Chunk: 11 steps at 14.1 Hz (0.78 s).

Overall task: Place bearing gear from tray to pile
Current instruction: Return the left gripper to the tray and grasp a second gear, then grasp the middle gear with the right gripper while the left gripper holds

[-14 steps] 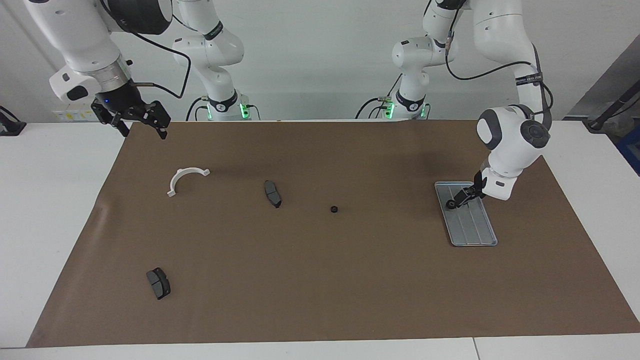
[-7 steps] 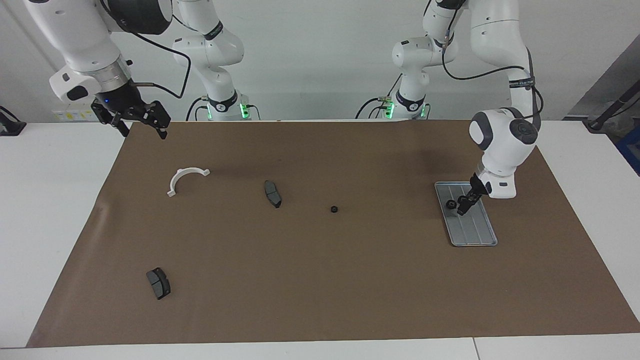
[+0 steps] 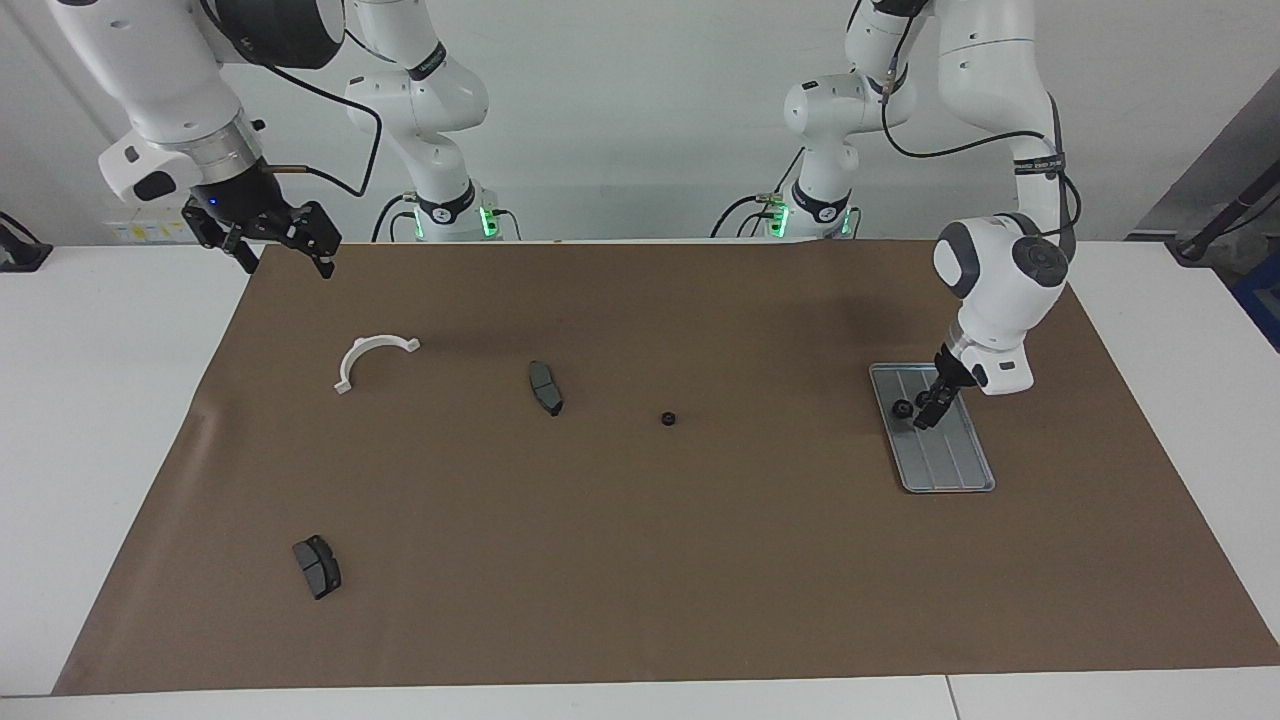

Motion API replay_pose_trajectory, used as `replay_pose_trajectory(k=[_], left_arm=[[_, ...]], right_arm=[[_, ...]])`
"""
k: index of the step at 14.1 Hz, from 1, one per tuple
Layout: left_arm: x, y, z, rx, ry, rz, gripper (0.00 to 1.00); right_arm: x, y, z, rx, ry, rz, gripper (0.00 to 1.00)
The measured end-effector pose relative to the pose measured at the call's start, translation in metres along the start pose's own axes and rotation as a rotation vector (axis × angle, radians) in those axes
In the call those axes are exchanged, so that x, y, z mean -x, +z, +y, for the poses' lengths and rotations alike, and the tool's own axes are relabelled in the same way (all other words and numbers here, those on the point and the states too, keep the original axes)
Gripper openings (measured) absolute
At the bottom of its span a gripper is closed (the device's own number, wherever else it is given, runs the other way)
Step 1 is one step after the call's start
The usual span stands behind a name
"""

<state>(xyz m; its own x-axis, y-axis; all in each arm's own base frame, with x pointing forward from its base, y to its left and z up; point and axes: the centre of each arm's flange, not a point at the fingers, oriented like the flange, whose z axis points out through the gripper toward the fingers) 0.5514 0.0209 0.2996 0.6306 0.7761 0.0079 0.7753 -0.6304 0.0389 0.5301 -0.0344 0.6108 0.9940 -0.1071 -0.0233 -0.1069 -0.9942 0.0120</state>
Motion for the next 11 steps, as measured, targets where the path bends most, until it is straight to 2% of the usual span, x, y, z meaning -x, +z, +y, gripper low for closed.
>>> replay_pose_trajectory(k=[2, 3, 4, 5, 9, 10, 11], left_arm=[[0.001, 0.001, -0.001, -0.003, -0.03, -0.002, 0.86], [0.002, 0.002, -0.002, -0.004, -0.044, -0.003, 0.8], [0.002, 0.002, -0.002, -0.005, -0.058, -0.004, 0.8], [0.002, 0.002, -0.003, -0.006, -0.073, -0.004, 0.7], [0.002, 0.001, -0.003, -0.004, -0.109, -0.002, 0.63], [0.002, 0.0, -0.003, -0.003, -0.118, -0.001, 0.58], [0.002, 0.0, -0.003, -0.002, -0.124, 0.0, 0.58]], right_arm=[[0.0, 0.004, -0.014, -0.034, -0.019, 0.016, 1.0], [-0.003, 0.01, -0.034, -0.052, -0.04, 0.05, 1.0], [-0.004, 0.018, -0.06, -0.06, -0.045, 0.072, 1.0], [-0.002, 0.029, -0.097, -0.062, -0.04, 0.082, 1.0], [0.006, 0.094, -0.254, -0.103, -0.015, 0.11, 1.0], [0.006, 0.11, -0.282, -0.115, 0.0, 0.099, 1.0], [0.005, 0.124, -0.303, -0.113, 0.004, 0.101, 1.0]])
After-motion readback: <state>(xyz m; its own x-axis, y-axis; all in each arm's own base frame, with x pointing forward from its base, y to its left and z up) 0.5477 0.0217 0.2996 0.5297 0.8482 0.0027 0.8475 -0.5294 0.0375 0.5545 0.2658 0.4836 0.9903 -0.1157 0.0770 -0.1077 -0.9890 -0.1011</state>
